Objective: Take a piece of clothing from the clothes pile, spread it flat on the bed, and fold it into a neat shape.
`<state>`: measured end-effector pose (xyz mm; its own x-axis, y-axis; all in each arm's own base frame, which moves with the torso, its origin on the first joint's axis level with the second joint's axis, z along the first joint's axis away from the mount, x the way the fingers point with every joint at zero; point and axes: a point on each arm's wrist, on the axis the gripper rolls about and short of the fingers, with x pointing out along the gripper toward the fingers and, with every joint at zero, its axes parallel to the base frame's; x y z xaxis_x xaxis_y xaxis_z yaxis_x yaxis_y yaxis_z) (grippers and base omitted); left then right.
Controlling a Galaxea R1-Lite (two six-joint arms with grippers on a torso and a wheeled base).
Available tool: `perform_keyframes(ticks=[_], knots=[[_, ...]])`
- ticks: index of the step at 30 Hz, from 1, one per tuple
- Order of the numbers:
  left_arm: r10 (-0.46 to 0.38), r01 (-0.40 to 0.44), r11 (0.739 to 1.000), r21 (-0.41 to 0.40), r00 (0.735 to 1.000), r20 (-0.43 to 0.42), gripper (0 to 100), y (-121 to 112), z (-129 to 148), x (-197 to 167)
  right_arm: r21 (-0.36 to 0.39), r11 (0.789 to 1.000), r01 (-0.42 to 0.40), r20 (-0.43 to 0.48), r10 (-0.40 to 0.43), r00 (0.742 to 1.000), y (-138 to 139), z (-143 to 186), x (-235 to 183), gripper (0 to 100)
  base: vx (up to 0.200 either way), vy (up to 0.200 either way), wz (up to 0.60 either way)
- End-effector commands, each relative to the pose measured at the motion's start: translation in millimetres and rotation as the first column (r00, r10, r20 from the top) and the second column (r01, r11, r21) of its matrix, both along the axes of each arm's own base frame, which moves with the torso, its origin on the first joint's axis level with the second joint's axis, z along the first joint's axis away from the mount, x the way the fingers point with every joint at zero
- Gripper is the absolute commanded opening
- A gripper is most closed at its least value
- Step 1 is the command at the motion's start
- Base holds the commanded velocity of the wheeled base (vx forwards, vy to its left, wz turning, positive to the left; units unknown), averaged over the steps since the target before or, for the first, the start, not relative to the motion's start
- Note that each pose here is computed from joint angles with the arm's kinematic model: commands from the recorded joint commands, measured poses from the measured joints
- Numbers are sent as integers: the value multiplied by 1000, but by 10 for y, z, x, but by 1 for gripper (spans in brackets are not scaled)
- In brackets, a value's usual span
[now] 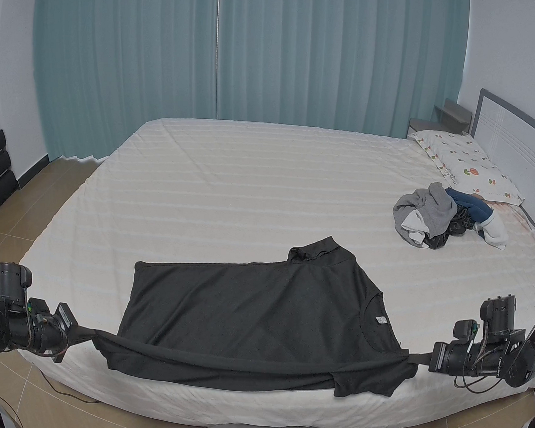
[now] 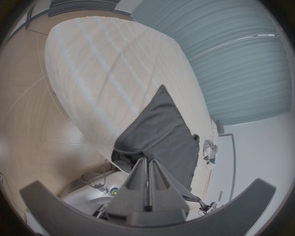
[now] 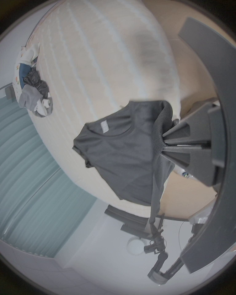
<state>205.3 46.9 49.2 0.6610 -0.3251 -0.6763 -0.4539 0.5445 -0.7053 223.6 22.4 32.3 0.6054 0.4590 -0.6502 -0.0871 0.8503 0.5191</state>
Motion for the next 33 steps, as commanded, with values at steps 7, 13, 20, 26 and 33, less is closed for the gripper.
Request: perform_keyframes(ticks=[7, 13, 20, 26, 33], knots=[[-10, 10, 1000, 1, 998, 67, 0, -30, 152, 104, 176, 982, -60, 72, 48, 996, 40, 295, 66, 0, 0, 0, 0], [-2, 1, 1000, 4, 998, 56, 0, -20, 131, 120, 174, 984, -39, 17, 36, 999, 11, 260, 118, 0, 0, 0, 0], [107, -107, 994, -37, 994, 2, 0, 43, 48, 325, 178, 984, 1, -1, -1, 1000, -66, 180, 340, 0, 0, 0, 0], [139, -142, 988, -59, 989, -50, 0, 58, -70, 418, 177, 984, 11, -23, -8, 1000, -85, 75, 466, 0, 0, 0, 0], [123, -125, 990, -60, 991, -49, 0, 24, -154, 492, 178, 984, 15, -33, -9, 999, -89, -3, 585, 0, 0, 0, 0]])
